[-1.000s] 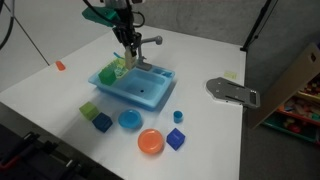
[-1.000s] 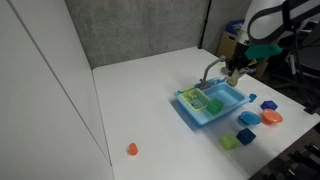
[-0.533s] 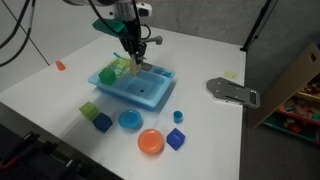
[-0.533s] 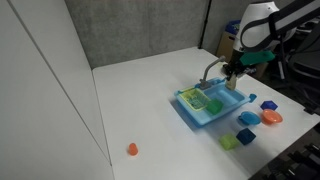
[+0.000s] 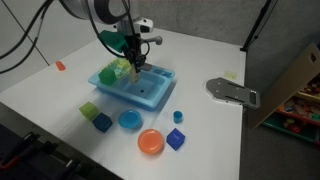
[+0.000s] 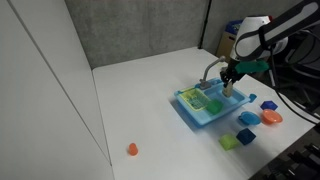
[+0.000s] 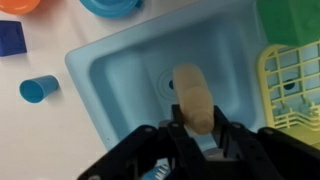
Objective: Put the white bottle in the sink
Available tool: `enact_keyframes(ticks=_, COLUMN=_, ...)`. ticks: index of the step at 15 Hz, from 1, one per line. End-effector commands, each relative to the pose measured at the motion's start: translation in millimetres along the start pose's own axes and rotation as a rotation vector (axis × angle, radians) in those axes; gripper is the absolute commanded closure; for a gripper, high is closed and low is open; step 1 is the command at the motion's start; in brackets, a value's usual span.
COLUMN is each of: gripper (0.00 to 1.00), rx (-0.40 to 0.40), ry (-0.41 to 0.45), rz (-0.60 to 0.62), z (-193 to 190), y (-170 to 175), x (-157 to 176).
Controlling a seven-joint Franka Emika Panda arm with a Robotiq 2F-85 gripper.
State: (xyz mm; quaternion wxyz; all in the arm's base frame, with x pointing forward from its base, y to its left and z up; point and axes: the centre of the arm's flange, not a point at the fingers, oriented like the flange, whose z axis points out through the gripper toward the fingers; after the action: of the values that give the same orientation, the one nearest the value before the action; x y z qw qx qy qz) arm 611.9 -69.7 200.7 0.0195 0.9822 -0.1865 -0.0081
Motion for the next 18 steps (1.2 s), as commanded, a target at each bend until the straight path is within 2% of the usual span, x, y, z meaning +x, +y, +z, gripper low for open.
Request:
enact_keyframes(ticks=1, gripper=0.9, rx=0.026, ry=0.019, rz=0.03, z=10.5, y=0.6, x=8.6)
enact_keyframes(ticks=5, gripper=0.9, rx=0.008, ry=0.029, rz=0.034, z=27.0, y=3.4, x=5.5)
enact_keyframes(ticks=18, gripper=0.9, rx=-0.018, ry=-0.021, rz=0.057, z=79.4, y=16.3, x=-7.6)
